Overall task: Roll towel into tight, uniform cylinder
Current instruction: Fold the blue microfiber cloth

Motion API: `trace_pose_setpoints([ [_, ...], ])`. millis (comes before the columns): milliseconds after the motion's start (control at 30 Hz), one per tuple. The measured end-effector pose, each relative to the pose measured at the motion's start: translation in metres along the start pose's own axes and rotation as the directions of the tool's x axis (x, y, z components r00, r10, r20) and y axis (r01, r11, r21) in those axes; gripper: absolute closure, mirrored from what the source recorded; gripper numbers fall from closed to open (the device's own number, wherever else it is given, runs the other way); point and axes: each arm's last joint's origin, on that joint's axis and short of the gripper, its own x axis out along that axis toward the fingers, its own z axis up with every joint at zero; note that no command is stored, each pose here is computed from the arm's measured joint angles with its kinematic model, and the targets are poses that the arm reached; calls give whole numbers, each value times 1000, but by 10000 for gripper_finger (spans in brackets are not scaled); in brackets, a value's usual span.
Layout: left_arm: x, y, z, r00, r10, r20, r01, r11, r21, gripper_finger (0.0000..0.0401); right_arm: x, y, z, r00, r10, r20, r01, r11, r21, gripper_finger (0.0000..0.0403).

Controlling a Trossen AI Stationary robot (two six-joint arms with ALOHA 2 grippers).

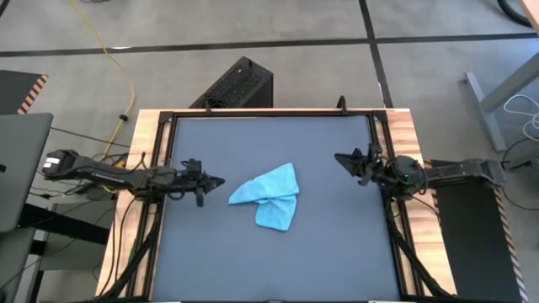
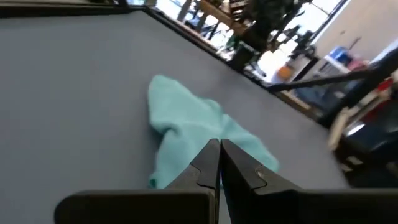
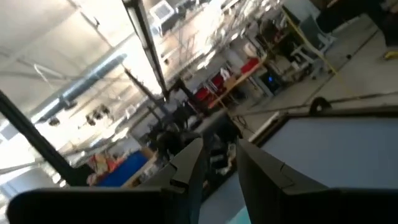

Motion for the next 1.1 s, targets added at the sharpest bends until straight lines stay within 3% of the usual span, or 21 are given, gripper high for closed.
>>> trace_pose_setpoints([
  [100,11,-1,-4,995,22,-94,-15,997,77,390,10,2,-9,998,-26,-54,26,1000,6,280],
  [167,19,-4,-6,986,-6,-166,30,989,142,375,21,4,-13,994,-58,-96,55,998,-31,280],
  [300,35,-9,-15,945,-25,-327,139,934,329,333,53,15,-23,950,-67,-306,-19,962,-272,280],
  [400,46,-11,-20,915,48,-401,127,908,399,301,79,21,-32,879,-139,-456,-60,917,-396,280],
  [600,62,-11,-29,867,114,-486,113,903,415,263,121,32,-44,701,-283,-655,-206,798,-566,280],
  [767,68,-13,-43,826,124,-550,164,881,444,258,147,36,-55,607,-327,-724,-329,726,-604,280],
  [933,73,-15,-54,811,173,-558,138,872,471,257,161,18,-67,523,-308,-795,-407,729,-550,280],
  [1100,73,-15,-60,810,223,-543,88,869,487,257,161,-4,-80,454,-420,-786,-410,685,-603,280],
])
